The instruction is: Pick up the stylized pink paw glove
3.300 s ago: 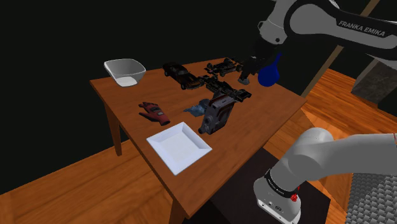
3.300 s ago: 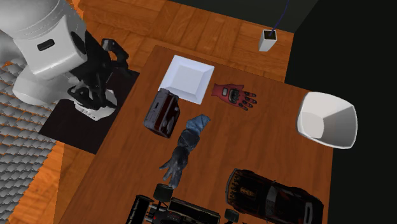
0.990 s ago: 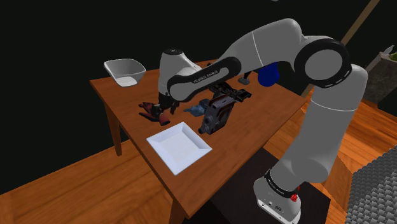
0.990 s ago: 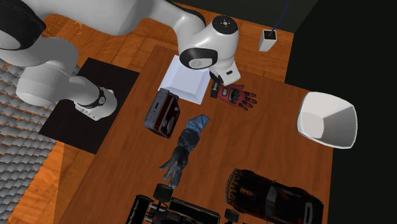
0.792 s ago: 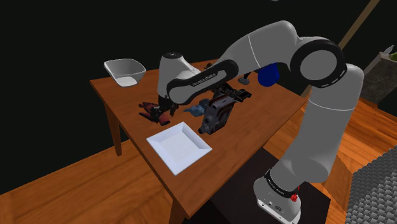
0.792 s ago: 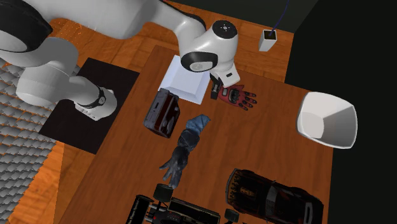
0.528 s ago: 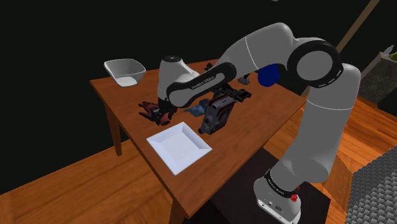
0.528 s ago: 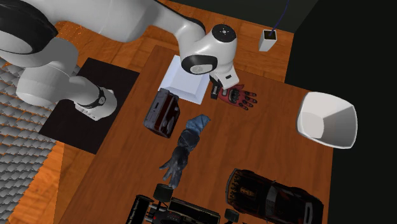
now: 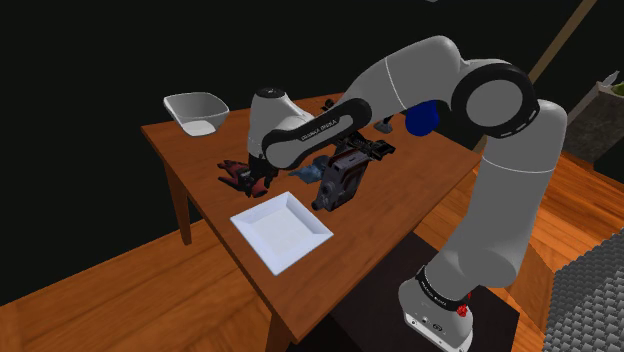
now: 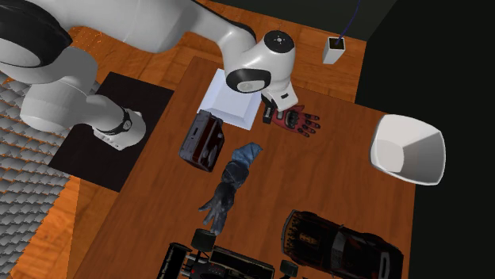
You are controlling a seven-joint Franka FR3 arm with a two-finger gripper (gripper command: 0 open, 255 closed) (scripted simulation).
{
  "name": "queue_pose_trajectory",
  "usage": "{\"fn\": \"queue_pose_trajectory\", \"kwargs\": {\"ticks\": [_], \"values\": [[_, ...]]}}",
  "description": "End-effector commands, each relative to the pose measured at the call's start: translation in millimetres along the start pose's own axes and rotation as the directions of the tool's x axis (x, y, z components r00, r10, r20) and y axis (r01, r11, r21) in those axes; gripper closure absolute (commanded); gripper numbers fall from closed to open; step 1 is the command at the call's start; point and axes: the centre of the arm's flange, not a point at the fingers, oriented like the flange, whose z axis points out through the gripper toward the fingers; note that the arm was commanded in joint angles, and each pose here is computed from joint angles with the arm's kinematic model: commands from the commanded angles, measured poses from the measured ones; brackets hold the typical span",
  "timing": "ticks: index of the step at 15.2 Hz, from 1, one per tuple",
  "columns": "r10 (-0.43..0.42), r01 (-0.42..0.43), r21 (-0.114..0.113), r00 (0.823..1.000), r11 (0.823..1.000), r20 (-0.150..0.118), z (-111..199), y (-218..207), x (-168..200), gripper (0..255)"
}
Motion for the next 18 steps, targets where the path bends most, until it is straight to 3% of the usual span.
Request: {"fn": "queue_pose_trajectory", "kwargs": {"ticks": [1,18], "values": [[0.000,0.000,0.000,1.000,1.000,0.001,0,-1,0,255],[0.000,0.000,0.000,1.000,1.000,0.001,-80,0,5,255]]}}
